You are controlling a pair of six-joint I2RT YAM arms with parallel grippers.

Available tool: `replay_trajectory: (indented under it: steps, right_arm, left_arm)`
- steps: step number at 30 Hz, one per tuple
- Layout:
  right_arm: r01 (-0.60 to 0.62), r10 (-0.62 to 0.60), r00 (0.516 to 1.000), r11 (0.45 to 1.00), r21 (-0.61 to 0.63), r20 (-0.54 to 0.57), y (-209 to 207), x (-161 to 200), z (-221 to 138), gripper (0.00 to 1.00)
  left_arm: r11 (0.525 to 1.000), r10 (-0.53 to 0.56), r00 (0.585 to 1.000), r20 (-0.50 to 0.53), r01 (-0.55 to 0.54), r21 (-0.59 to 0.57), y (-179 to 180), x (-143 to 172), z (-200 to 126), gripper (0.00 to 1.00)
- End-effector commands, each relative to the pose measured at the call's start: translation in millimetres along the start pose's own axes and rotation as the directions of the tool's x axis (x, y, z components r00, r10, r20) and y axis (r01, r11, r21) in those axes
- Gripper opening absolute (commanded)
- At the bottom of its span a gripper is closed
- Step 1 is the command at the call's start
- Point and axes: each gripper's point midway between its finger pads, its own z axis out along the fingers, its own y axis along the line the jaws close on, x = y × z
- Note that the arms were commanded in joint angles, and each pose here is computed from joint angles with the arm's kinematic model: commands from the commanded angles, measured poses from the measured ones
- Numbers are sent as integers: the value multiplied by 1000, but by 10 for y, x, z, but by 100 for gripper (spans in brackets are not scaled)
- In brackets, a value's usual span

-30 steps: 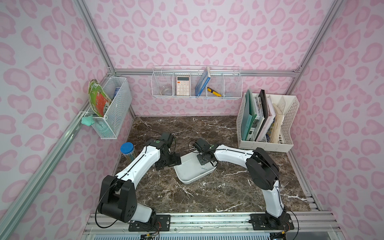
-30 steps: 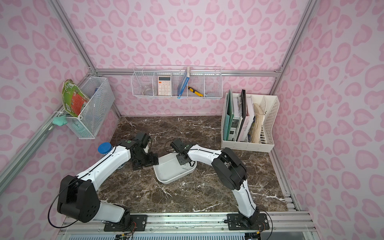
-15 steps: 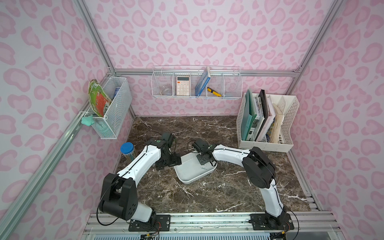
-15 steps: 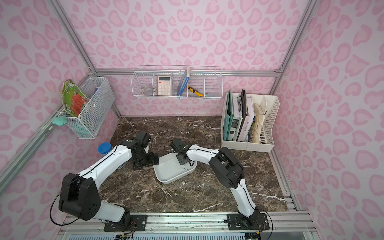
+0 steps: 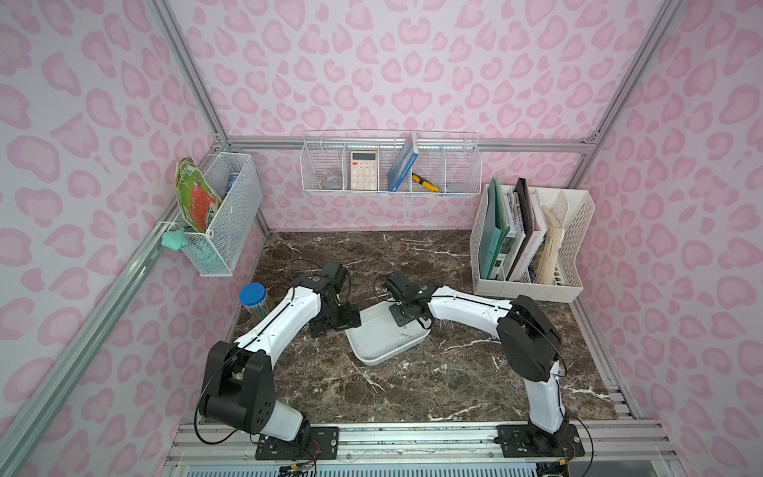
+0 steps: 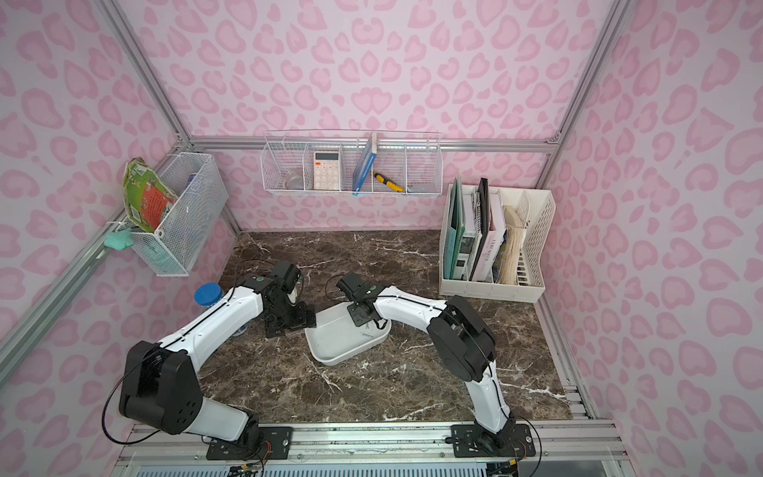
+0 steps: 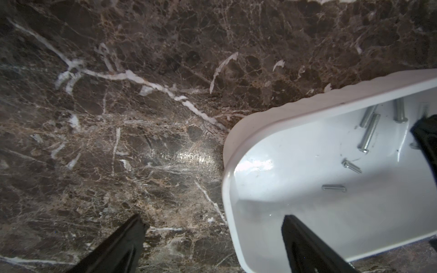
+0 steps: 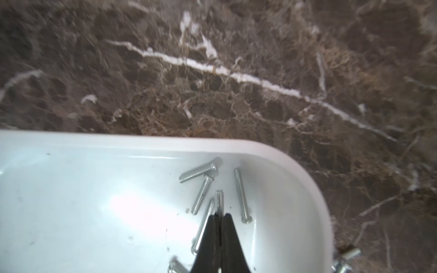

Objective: Take out the screws from the storage box
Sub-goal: Pick up the screw from the storage box, then place the screw at the center of the board.

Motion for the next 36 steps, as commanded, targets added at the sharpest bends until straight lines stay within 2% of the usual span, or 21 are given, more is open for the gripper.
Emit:
replay_trajectory:
  steps: [1,9,15,18,23,27,36]
  right_arm:
    - [-49,51,998,998,-49,37,18,-88,-108,2]
    - [-210,211,975,977,-19,73,-426,-10,-323,0]
    - [-384,383,912,923,-19,148,-886,148,-602,0]
    - [-427,420,895,904,13,149,-1080,288,-649,0]
    - [-447,441,892,893,45,95,-1238,553,-538,1]
    - [-444,439,895,895,51,86,-1285,660,-466,6]
    - [-404,395,911,913,63,118,-1328,552,-516,21]
  left_arm:
    - [999,19,999,-33,-18,28,-45,52,21,95]
    - [1000,15,999,-36,-14,26,-40,60,33,95]
    - [1000,14,999,-39,-13,26,-40,66,36,95]
    - [1000,15,999,-44,-14,19,-35,72,46,95]
    - [1000,13,999,-44,-12,14,-26,58,53,95]
    - [1000,13,999,-51,-13,11,-27,63,71,95]
    - [1000,14,999,-52,-14,3,-12,67,77,95]
